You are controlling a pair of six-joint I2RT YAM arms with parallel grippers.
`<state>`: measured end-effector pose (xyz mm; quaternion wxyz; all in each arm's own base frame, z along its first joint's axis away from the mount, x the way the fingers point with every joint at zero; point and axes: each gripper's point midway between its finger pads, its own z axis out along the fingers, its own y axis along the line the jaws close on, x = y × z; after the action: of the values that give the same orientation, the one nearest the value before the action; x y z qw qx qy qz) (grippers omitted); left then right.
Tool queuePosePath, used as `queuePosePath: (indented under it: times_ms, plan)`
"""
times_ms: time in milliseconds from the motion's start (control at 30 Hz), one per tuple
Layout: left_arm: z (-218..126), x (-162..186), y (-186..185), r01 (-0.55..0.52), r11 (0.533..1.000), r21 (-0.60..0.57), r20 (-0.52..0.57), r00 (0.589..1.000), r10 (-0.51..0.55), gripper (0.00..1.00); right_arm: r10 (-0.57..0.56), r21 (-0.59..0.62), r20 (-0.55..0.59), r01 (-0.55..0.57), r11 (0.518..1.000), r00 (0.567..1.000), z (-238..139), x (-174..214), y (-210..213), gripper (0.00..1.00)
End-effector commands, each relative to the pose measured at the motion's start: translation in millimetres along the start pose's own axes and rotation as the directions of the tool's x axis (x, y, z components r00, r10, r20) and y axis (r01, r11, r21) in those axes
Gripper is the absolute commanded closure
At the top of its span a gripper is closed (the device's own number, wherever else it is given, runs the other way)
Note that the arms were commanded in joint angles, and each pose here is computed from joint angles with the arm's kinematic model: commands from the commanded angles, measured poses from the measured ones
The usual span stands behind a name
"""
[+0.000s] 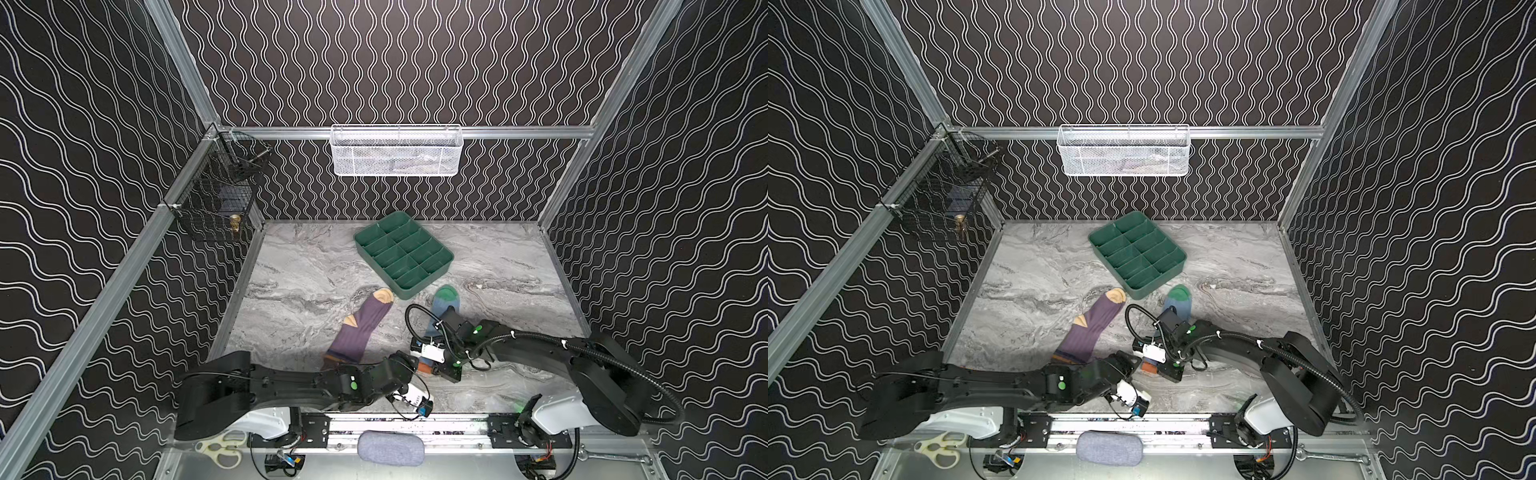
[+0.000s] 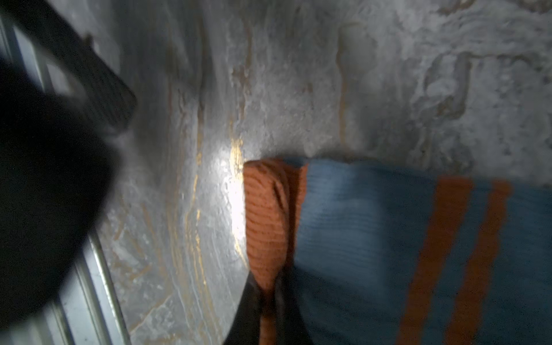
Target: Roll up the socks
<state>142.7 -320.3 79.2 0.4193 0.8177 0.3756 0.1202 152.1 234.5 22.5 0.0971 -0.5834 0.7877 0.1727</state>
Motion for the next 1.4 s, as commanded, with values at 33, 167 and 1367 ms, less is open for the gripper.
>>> queuePosePath:
  times_ms: [33,167,1367]
  plan:
    - [-13,-10,46,0.098,0.982,-0.164,0.048,0.995,-0.091,0.32,0.051,-0.073,-0.062,-0.056,0.996,0.997,-5,2,11,1.00]
    - [-25,-2,41,0.037,0.990,-0.133,0.014,0.999,-0.035,0.31,0.061,-0.074,-0.092,-0.068,0.995,0.994,-7,3,10,1.00]
    - [48,-4,-32,0.169,0.981,0.094,-0.067,0.984,-0.163,0.44,0.127,-0.144,-0.095,-0.140,0.980,0.987,9,10,1,1.00]
